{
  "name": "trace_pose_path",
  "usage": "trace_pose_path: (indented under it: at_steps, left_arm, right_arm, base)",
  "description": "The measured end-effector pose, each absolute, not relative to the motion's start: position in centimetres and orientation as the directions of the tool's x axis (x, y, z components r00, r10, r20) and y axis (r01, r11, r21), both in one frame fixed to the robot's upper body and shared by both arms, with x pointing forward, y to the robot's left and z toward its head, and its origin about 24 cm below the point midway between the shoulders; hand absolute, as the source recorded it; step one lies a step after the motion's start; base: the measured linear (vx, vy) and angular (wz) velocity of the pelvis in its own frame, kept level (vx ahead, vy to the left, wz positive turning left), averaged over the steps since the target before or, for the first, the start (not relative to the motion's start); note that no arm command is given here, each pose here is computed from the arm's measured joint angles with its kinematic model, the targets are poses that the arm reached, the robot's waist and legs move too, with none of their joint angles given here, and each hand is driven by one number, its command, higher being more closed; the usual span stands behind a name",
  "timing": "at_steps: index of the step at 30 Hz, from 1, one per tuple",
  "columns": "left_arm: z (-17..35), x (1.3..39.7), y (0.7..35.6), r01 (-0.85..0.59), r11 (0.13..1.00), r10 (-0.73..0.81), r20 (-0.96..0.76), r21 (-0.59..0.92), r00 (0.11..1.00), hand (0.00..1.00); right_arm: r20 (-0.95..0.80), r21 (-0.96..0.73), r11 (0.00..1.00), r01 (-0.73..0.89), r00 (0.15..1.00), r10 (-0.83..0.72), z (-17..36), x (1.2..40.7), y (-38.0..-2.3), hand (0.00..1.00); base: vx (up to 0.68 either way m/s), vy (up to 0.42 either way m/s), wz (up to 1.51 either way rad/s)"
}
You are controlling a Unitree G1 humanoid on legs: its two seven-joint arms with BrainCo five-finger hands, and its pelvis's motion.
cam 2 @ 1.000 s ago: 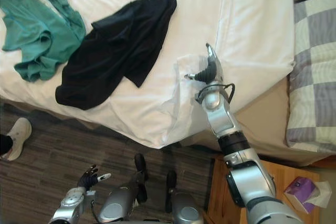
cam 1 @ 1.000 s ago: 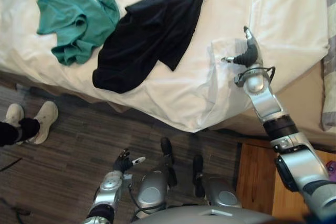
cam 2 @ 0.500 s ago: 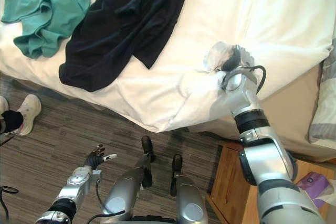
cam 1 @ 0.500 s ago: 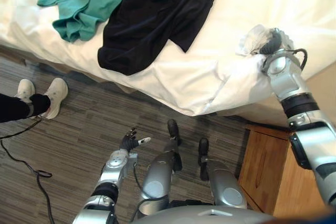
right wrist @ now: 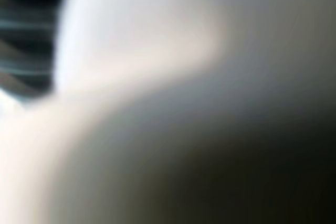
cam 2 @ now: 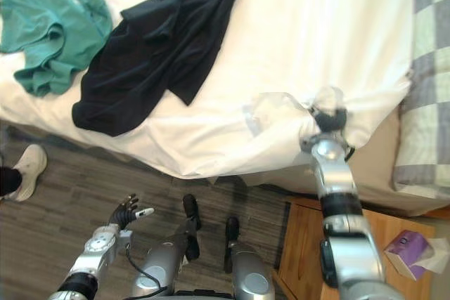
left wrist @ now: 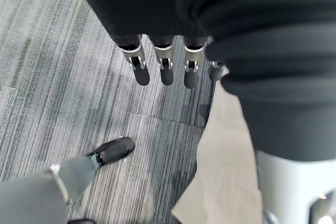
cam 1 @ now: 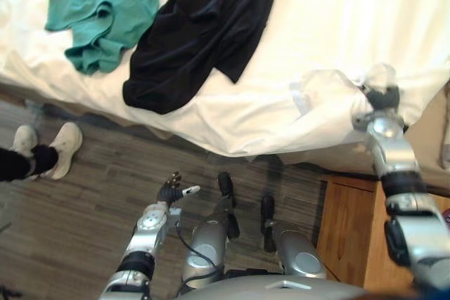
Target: Tidy the bed and pick cloth on bed and put in laundry
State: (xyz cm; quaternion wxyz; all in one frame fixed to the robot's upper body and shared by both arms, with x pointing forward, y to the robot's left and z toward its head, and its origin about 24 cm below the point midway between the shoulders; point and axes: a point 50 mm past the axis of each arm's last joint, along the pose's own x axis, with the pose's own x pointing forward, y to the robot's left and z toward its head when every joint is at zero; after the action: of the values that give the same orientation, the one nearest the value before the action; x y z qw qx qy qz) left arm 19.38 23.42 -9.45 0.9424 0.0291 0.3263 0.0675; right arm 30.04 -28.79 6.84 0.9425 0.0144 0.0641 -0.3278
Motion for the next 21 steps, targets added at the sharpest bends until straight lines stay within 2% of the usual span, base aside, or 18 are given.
trace_pose_path:
  at_steps: [3, 4, 9, 11, 13, 16, 18, 19, 21]
  left_arm:
    - [-10.8, 16.8, 23.2, -0.143, 0.987, 0.155, -0.663, 0.073, 0.732, 0.00]
    - [-11.3, 15.8, 23.1, -0.143, 0.988, 0.147, -0.684, 0.062, 0.714, 0.00]
    - [-12.6, 12.8, 22.4, -0.150, 0.989, 0.117, -0.731, 0.020, 0.672, 0.00]
    - [-13.2, 11.3, 22.3, -0.161, 0.987, 0.109, -0.757, 0.006, 0.644, 0.00]
    - [-13.7, 9.9, 22.4, -0.178, 0.984, 0.110, -0.777, -0.003, 0.620, 0.00]
    - [-14.2, 8.8, 22.2, -0.177, 0.984, 0.092, -0.796, -0.019, 0.598, 0.00]
    - [-14.5, 7.8, 22.2, -0.201, 0.979, 0.097, -0.808, -0.026, 0.581, 0.00]
    - [-14.5, 7.6, 22.2, -0.213, 0.976, 0.100, -0.809, -0.032, 0.580, 0.00]
    - [-14.6, 7.0, 22.3, -0.237, 0.971, 0.107, -0.813, -0.040, 0.573, 0.00]
  right_arm:
    - [-0.234, 0.062, 0.705, 0.706, 0.697, -0.678, 2.8, 25.2, -30.3, 1.00]
    - [-0.260, 0.087, 0.684, 0.724, 0.679, -0.686, 1.7, 23.5, -30.5, 0.00]
    - [-0.310, 0.219, 0.636, 0.740, 0.671, -0.674, 0.0, 20.8, -30.6, 0.00]
    - [-0.360, 0.293, 0.587, 0.755, 0.656, -0.664, -1.1, 20.2, -30.4, 0.00]
    - [-0.431, 0.441, 0.479, 0.759, 0.647, -0.629, -2.7, 19.5, -30.3, 0.00]
    - [-0.464, 0.532, 0.357, 0.768, 0.617, -0.636, -3.6, 18.7, -30.7, 0.00]
    - [-0.465, 0.578, 0.220, 0.786, 0.538, -0.702, -4.0, 17.2, -31.4, 0.00]
    - [-0.465, 0.577, 0.198, 0.792, 0.519, -0.717, -4.1, 16.8, -31.6, 0.00]
    - [-0.484, 0.547, 0.106, 0.831, 0.416, -0.770, -4.5, 15.0, -32.3, 0.00]
  base:
    - [0.06, -0.033, -0.17]
    - [0.03, -0.028, -0.31]
    - [-0.01, -0.015, -0.14]
    - [0.00, 0.001, -0.03]
    - [0.00, 0.021, -0.15]
    - [0.02, 0.047, -0.22]
    - [0.03, 0.049, -0.31]
    - [0.03, 0.026, -0.34]
    - [0.03, 0.010, -0.26]
